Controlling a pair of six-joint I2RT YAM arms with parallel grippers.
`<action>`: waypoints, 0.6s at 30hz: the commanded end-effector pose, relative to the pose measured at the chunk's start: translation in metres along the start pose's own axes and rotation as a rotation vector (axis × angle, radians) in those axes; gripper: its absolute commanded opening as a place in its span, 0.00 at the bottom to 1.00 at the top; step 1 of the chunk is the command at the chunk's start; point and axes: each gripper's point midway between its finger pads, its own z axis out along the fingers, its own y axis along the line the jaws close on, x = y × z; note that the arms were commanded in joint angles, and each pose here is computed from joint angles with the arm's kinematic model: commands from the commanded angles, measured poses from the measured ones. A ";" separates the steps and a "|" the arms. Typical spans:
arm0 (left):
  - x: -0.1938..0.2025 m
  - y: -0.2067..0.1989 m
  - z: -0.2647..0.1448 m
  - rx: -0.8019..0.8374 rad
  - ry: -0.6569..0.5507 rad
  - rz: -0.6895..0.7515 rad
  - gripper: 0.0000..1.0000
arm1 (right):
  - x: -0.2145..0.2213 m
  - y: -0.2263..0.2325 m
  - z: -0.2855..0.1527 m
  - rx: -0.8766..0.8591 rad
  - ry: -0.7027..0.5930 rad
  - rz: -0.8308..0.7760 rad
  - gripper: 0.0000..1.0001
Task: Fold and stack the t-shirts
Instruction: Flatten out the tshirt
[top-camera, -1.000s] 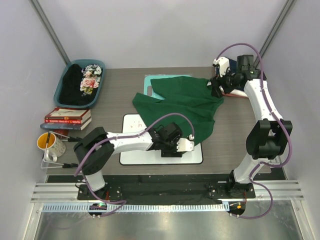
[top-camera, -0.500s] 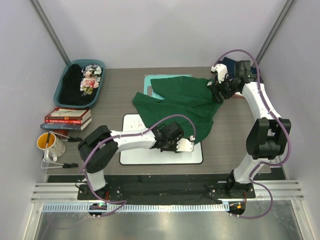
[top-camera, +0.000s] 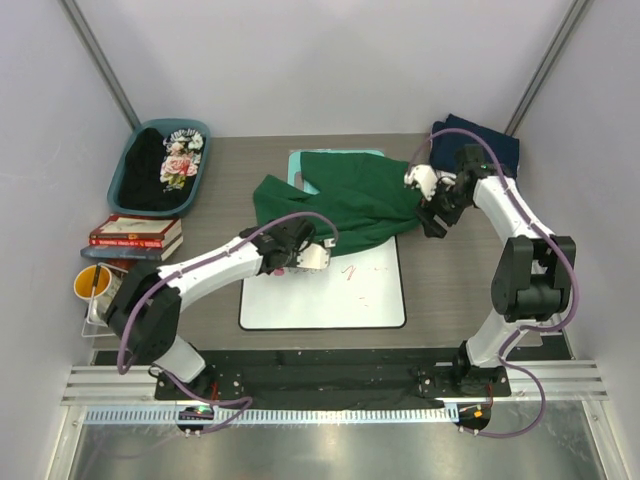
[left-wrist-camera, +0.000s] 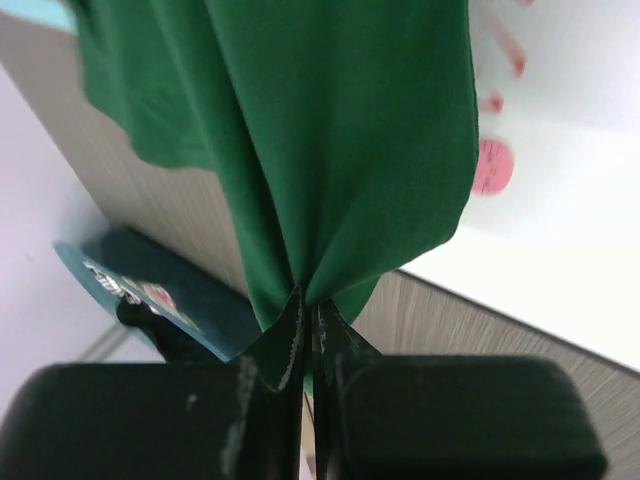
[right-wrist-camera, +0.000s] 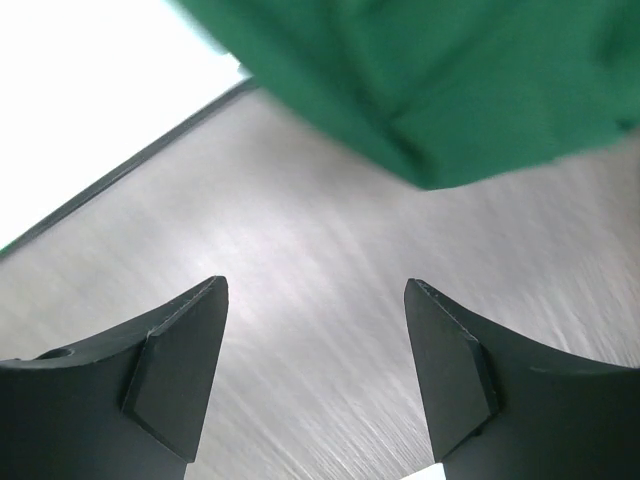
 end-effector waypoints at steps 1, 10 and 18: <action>0.055 -0.005 0.029 -0.015 0.245 0.067 0.00 | 0.010 0.052 -0.006 -0.134 0.072 -0.219 0.77; 0.057 0.009 0.059 -0.058 0.311 0.000 0.00 | 0.020 0.098 0.015 -0.211 0.129 -0.403 0.77; 0.050 0.011 0.061 -0.036 0.290 -0.006 0.00 | 0.015 0.067 0.053 -0.057 0.095 -0.383 0.76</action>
